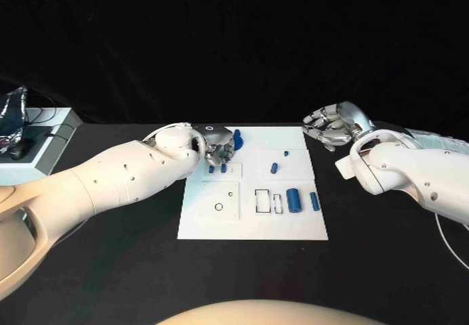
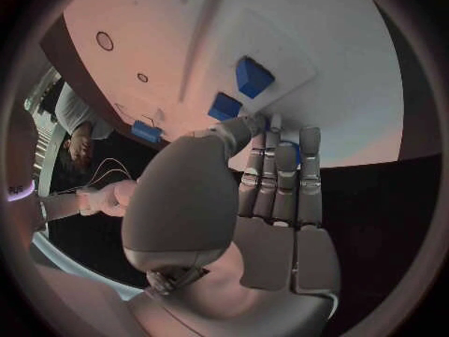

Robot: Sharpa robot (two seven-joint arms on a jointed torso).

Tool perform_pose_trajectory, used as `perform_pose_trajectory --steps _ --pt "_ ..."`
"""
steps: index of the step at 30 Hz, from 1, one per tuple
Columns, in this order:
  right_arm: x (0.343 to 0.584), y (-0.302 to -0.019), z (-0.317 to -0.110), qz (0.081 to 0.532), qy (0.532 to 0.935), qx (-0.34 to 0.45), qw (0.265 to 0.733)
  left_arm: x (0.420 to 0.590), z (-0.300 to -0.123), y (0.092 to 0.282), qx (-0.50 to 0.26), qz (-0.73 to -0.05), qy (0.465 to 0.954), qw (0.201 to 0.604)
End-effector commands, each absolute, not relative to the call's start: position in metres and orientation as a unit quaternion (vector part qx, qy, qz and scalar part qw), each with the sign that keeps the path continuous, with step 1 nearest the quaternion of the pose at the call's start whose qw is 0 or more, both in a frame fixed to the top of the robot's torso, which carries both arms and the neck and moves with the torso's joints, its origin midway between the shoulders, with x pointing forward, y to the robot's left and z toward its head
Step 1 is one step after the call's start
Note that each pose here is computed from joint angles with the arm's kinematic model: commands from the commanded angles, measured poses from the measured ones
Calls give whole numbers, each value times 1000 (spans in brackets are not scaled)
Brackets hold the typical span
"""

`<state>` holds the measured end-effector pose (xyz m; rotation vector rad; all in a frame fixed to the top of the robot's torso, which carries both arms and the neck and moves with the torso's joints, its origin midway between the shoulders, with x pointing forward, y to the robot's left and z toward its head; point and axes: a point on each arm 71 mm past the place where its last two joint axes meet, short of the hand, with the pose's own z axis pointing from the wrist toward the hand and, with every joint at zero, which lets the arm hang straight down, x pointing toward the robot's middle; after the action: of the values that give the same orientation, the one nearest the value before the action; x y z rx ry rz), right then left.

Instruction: Assemble the parts on the task board

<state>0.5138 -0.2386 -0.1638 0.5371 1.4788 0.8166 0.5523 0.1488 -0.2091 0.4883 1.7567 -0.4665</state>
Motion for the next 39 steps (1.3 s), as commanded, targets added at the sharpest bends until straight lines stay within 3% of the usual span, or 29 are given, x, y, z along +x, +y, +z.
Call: perform_pose_trajectory --steps 1,26,39 --pt "513 -237 -164 361 647 229 631 547 -225 148 229 -190 768 567" --pt "514 -236 -164 362 646 228 632 547 -212 155 187 -250 711 630" --pt "513 -237 -164 362 646 228 632 549 -196 174 55 -344 680 644"
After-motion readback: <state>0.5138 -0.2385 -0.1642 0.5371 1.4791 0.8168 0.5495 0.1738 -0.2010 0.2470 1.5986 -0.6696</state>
